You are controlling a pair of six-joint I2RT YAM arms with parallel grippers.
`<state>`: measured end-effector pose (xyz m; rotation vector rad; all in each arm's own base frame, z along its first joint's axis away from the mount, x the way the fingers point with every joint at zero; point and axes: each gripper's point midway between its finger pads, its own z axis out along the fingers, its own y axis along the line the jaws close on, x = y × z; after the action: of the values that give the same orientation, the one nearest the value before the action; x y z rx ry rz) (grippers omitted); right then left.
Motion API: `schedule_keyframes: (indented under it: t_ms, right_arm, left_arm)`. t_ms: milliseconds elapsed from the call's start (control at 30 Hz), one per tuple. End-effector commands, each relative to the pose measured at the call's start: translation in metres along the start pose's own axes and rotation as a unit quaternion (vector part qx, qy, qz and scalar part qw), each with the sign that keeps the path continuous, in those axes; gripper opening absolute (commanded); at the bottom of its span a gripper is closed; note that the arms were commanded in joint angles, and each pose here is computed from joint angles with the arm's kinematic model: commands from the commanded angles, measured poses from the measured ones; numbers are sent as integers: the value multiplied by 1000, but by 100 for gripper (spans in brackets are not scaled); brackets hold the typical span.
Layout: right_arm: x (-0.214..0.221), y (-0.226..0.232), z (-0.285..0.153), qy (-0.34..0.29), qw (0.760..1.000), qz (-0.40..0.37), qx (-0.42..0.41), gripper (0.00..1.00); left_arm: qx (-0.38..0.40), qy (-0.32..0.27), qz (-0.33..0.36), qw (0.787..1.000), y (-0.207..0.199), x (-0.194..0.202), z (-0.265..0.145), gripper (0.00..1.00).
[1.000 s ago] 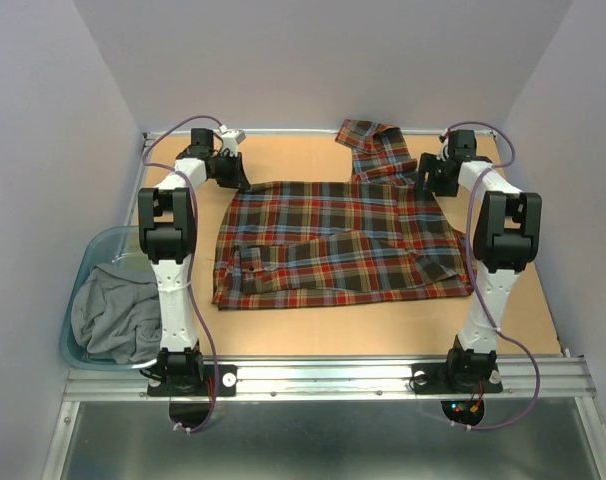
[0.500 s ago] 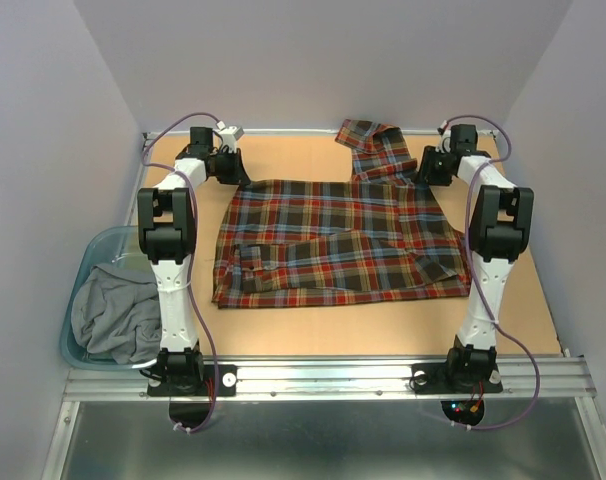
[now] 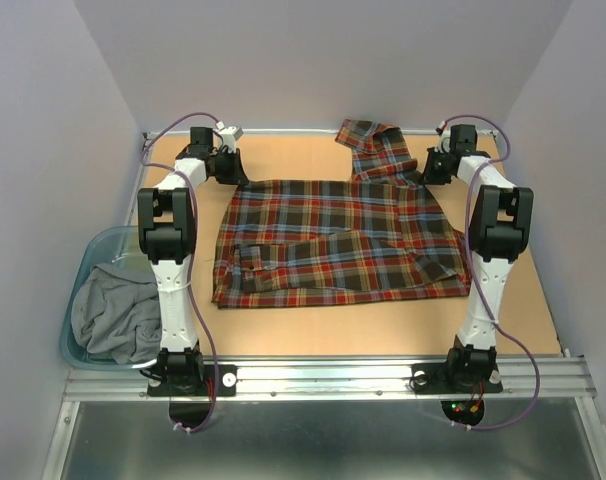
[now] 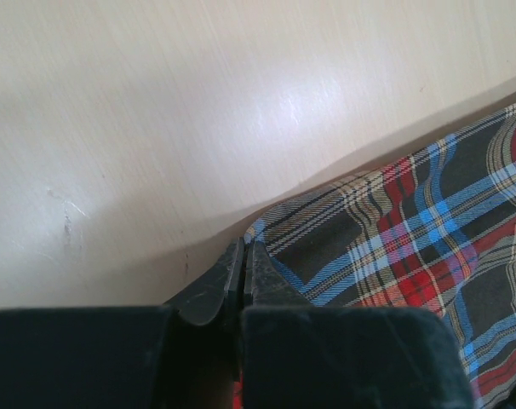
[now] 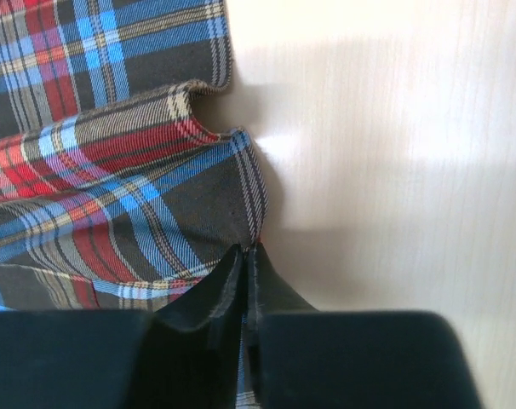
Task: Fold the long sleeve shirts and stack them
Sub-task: Fold the shirt
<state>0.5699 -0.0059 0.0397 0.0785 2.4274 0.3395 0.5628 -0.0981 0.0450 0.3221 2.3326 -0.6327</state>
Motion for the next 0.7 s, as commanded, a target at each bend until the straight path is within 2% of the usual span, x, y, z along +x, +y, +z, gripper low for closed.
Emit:
schedule_keyframes:
  t_ms: [0, 333, 667]
  right_arm:
    - [-30, -8, -8, -38, 999, -14, 17, 3]
    - [-79, 13, -61, -102, 994, -29, 8, 1]
    - [-88, 22, -99, -127, 991, -28, 19, 1]
  left_arm:
    - [-22, -54, 33, 998, -5, -50, -33, 0]
    - [-51, -90, 56, 993, -12, -80, -63, 0]
    - [-91, -139, 63, 984, -14, -104, -94, 0]
